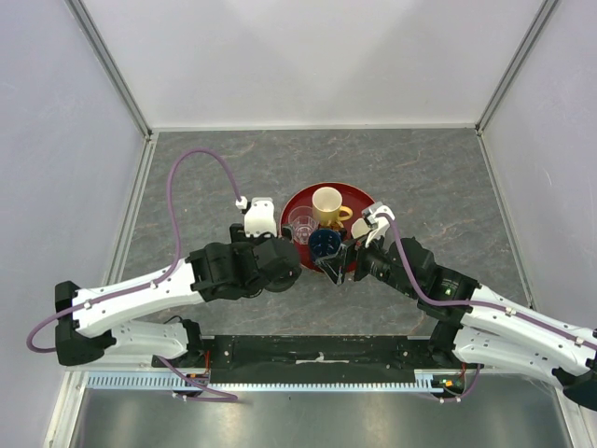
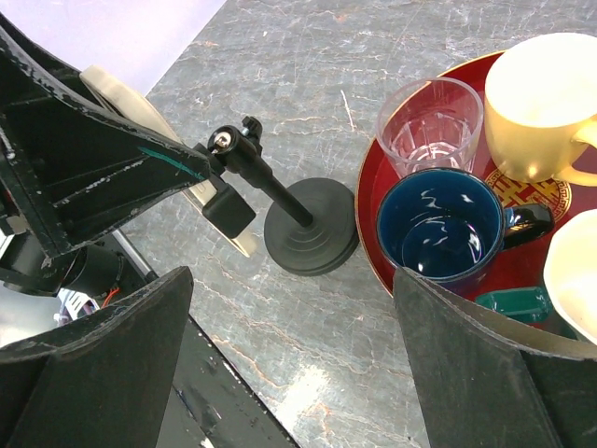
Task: Place the phone on the phone stand
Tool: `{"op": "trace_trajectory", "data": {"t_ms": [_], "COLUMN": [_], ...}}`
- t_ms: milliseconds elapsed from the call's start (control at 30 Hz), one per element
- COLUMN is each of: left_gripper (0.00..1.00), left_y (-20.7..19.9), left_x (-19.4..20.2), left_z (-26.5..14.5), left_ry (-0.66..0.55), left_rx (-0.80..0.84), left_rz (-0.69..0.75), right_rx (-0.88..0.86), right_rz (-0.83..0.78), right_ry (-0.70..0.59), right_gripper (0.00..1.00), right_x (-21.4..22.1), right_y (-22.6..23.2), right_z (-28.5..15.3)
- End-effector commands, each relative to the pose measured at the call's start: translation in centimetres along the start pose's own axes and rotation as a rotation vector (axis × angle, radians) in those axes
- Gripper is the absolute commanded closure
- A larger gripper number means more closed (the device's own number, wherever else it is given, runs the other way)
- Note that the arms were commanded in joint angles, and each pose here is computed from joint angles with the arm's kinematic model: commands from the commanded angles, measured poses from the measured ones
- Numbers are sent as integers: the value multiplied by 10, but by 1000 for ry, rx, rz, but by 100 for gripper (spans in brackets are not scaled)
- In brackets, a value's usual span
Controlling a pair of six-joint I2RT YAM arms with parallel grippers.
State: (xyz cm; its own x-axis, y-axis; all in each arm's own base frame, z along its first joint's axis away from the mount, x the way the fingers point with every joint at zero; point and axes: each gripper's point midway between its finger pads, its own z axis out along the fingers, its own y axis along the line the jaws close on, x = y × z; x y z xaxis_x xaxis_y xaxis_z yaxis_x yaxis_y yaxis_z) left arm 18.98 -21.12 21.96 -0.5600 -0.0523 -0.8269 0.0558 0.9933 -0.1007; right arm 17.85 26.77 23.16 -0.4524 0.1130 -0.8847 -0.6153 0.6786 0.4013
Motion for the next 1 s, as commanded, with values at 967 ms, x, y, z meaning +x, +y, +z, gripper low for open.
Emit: {"op": "trace_trajectory", "data": {"t_ms": [967], "left_gripper": [98], "left_y": [78], "left_x": [-218], "left_z": [56], "left_ry": [-422], "left_rx": [-157], "left_rz": [47], "right_rx": [3], "right_rz": [5], "right_ry": [-21], "right_gripper": [4], "right_x": [-6], "right_y": [1], "right_z": [4]}}
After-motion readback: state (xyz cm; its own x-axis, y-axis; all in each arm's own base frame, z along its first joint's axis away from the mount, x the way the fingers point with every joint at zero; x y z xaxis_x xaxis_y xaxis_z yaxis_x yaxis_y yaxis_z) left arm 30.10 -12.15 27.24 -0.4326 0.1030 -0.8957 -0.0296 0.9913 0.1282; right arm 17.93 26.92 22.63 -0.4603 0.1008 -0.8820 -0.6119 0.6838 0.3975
